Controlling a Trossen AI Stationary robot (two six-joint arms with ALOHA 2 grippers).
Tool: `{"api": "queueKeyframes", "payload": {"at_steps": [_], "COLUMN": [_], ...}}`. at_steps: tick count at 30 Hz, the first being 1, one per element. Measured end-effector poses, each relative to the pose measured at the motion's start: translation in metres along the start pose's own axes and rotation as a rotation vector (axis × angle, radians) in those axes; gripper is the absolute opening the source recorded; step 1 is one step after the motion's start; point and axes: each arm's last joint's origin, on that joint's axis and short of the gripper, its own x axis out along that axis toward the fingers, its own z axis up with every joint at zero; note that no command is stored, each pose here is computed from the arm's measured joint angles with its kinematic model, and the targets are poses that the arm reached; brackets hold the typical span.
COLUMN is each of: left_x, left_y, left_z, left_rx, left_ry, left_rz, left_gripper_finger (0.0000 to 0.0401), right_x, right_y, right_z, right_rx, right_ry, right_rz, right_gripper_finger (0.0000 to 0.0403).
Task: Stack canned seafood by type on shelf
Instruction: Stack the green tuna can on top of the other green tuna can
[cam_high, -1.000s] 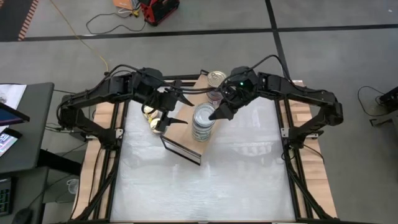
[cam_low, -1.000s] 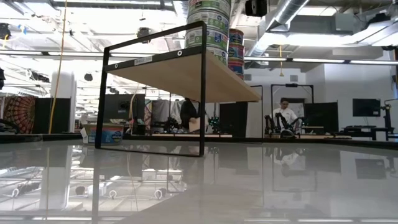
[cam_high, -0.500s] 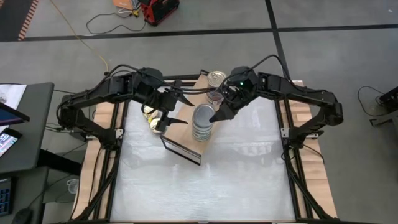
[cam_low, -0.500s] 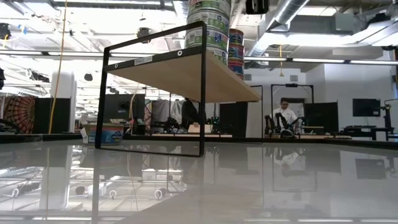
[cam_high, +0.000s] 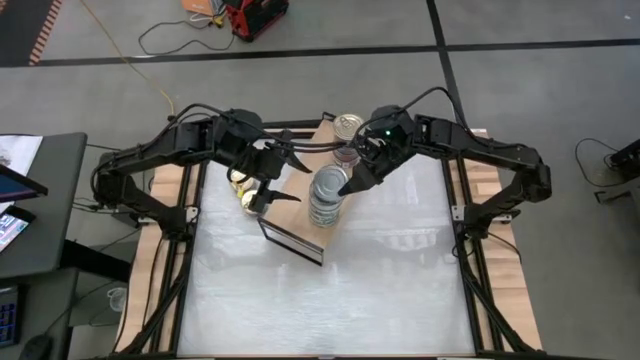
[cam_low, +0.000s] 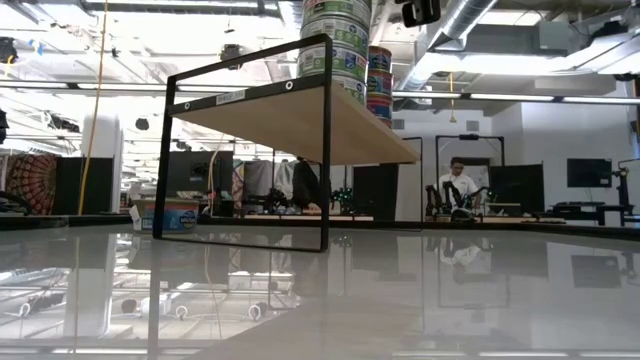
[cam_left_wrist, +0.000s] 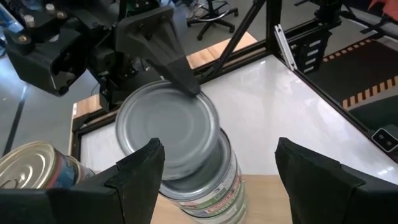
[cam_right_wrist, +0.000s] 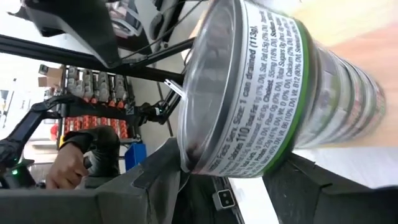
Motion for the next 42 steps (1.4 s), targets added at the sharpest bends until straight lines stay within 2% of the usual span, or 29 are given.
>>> {"api": "queueKeyframes", "payload": {"at_steps": [4, 15, 25, 37, 40, 42], "left_x": [0.000, 0.000, 0.000, 0.000, 0.000, 0.005], "left_y": [0.000, 0.001, 0.002, 0.001, 0.005, 0.008], "left_z": [0.000, 0.001, 0.003, 0.002, -0.003, -0.012], "left_rx": [0.002, 0.024, 0.026, 0.010, 0.001, -0.018], "left_ry": [-0.001, -0.002, -0.026, -0.020, 0.035, 0.049], "left_rz": [0.000, 0.018, 0.034, 0.016, 0.061, 0.035], "left_gripper_finger": [0.0295, 0.0295, 0.0295, 0.0295, 0.0295, 0.0295], "right_x": [0.000, 0.004, 0.008, 0.016, 0.006, -0.003], "right_y": [-0.001, 0.004, 0.006, 0.015, 0.023, 0.026], "right_z": [-0.001, -0.006, -0.004, -0.014, -0.020, -0.031], "right_rx": [0.016, 0.004, -0.008, -0.009, -0.026, -0.065], "right_ry": [0.007, 0.047, 0.046, 0.131, 0.155, 0.128], "right_rz": [-0.009, 0.020, 0.049, 0.066, 0.007, -0.138], "right_gripper_finger": [0.0248, 0.0308, 0.0312, 0.0311, 0.0311, 0.0311]}}
